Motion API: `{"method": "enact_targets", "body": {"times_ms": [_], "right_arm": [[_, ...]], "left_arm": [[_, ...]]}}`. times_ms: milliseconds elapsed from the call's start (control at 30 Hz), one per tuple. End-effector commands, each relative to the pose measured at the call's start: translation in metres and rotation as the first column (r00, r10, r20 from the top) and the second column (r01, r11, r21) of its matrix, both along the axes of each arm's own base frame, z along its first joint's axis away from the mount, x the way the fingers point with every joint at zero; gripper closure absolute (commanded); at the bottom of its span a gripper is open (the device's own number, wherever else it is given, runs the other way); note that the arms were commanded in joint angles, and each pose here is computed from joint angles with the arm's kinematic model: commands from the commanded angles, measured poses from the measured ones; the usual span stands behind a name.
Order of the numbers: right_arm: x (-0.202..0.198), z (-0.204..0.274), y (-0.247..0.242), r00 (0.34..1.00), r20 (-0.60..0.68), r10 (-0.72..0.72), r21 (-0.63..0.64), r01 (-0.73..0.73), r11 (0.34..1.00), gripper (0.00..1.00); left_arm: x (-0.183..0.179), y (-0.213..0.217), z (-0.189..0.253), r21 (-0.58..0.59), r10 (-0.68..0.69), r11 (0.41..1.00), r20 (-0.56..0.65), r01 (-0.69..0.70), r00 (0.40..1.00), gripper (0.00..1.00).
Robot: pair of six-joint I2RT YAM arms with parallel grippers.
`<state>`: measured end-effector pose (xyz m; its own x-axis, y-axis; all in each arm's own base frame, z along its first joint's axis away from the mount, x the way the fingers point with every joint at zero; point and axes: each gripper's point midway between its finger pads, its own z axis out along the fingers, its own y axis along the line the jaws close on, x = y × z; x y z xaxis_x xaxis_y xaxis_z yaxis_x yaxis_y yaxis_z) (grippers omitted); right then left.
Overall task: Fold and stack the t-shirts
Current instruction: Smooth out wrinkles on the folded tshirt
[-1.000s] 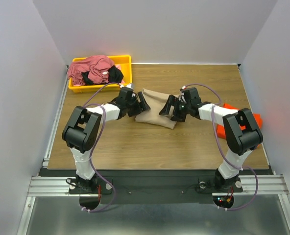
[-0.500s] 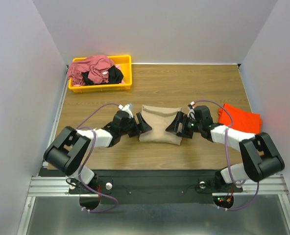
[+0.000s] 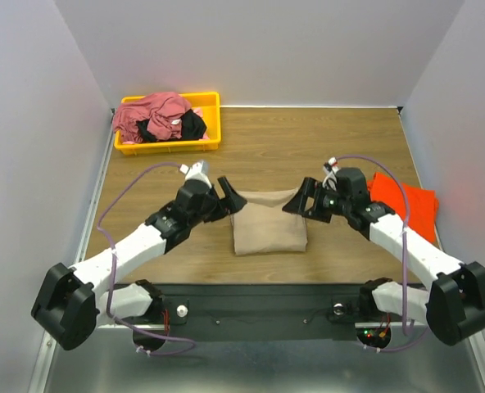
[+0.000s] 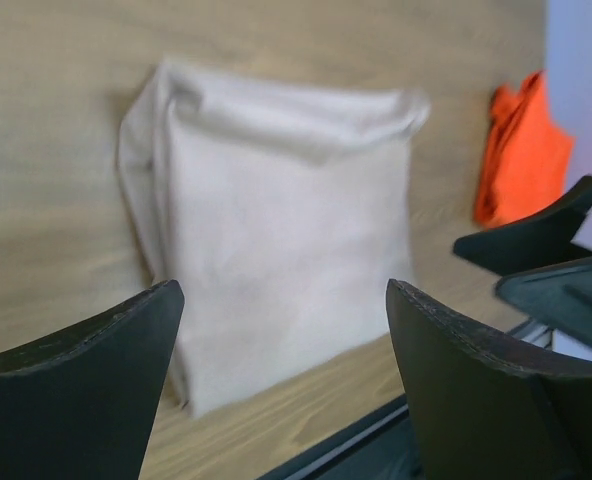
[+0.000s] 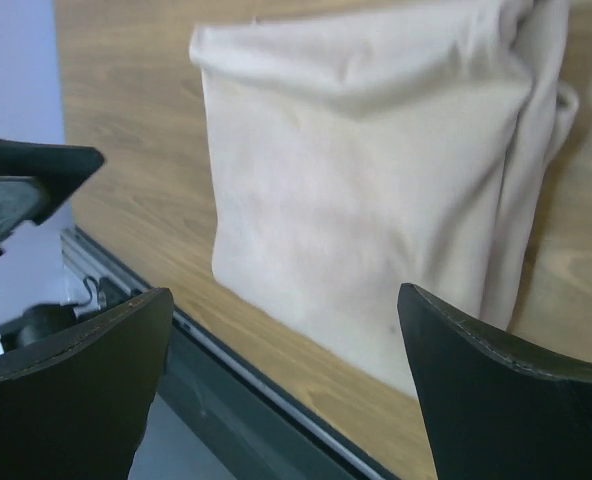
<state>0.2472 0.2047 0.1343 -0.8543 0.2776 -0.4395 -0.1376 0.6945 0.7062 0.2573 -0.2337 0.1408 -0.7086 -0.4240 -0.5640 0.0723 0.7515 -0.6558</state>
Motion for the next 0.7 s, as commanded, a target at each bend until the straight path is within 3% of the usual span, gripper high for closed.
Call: {"method": "enact_targets", "body": {"times_ms": [0, 167, 200, 233, 400, 667], "right_arm": [[0.033, 0.012, 0.002, 0.997, 0.035, -0.062, -0.036, 0.063, 0.997, 0.00], [0.077, -0.007, 0.016, 0.993, -0.019, -0.112, -0.043, 0.112, 0.993, 0.00], [0.091, -0.013, 0.021, 0.993, -0.017, -0.118, -0.045, 0.117, 0.992, 0.00], [0.092, -0.012, 0.021, 0.993, -0.011, -0.118, -0.042, 0.118, 0.992, 0.00], [0.133, -0.039, 0.016, 0.977, -0.028, -0.211, -0.109, 0.207, 0.972, 0.00], [0.135, -0.098, 0.017, 0.964, -0.159, -0.211, -0.162, 0.186, 0.969, 0.00]], "left_arm": [[0.036, 0.002, 0.021, 0.055, 0.054, 0.997, 0.067, -0.058, 0.996, 0.05], [0.075, -0.031, 0.024, 0.004, -0.043, 0.999, 0.049, 0.043, 0.998, 0.05], [0.085, -0.042, 0.003, 0.009, -0.077, 0.997, 0.005, 0.077, 0.997, 0.05], [0.089, -0.047, 0.013, -0.008, -0.088, 0.996, 0.027, 0.088, 0.996, 0.05], [0.118, -0.055, -0.023, 0.003, -0.090, 0.996, -0.044, 0.090, 0.995, 0.06], [0.129, -0.037, -0.083, 0.053, -0.038, 0.997, -0.163, 0.047, 0.986, 0.07]]}}
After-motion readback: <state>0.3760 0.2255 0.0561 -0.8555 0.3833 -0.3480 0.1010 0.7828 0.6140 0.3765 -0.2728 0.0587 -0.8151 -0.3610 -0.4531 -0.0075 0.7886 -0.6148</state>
